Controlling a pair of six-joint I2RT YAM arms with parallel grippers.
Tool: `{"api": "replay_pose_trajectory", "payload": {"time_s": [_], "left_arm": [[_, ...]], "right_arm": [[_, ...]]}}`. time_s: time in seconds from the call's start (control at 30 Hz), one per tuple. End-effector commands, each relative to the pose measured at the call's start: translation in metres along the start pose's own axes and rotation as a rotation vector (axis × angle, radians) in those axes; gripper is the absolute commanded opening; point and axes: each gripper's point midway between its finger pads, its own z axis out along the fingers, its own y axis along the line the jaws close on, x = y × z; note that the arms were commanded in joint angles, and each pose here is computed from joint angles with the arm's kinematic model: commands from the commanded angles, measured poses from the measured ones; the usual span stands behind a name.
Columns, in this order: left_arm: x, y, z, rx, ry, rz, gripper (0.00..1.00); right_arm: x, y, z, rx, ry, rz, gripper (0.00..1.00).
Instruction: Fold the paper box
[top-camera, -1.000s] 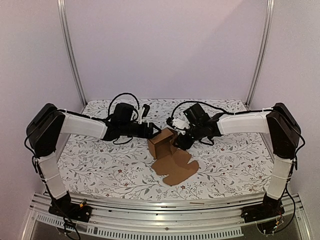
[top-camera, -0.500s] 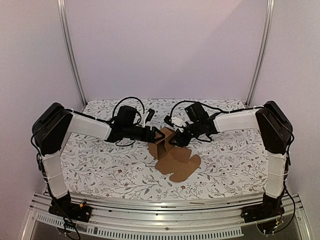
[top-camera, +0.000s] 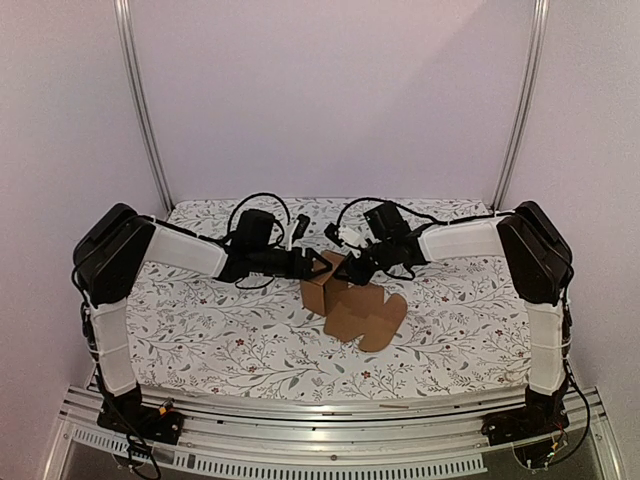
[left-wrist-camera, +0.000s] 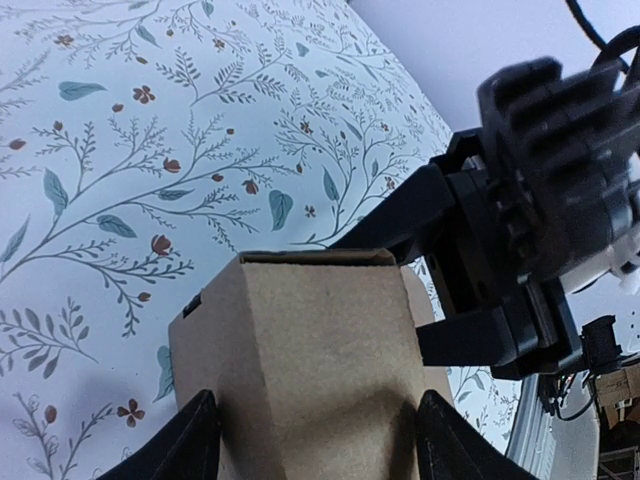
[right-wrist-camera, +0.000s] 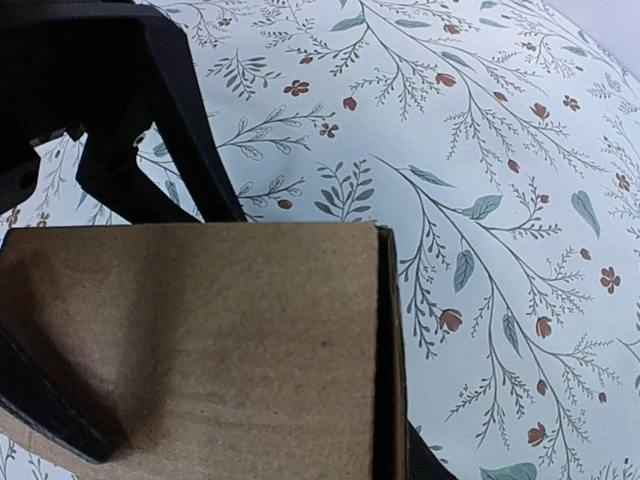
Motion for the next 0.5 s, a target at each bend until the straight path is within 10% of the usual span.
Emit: {"api": "replay_pose_trajectory", "payload": {"time_s": [0.0,0.17,0.47], "left_arm": [[0.002,-0.005,0.007,0.087,0.006,-0.049,0.66],[-0.004,-0.006,0.006,0.133,-0.037,-0.107,0.65],[-0.023,-0.018,-0.001,0.229,-0.153,-0.227,0.65]], "right_arm": [[-0.009,-0.014,0.013,0.040,-0.031,0.067,0.25],[-0.005,-0.027,0.015,0.114,-0.016,0.115,0.01],[-0.013,-0.035,0.010,0.153,-0.025,0.191,0.00]]}}
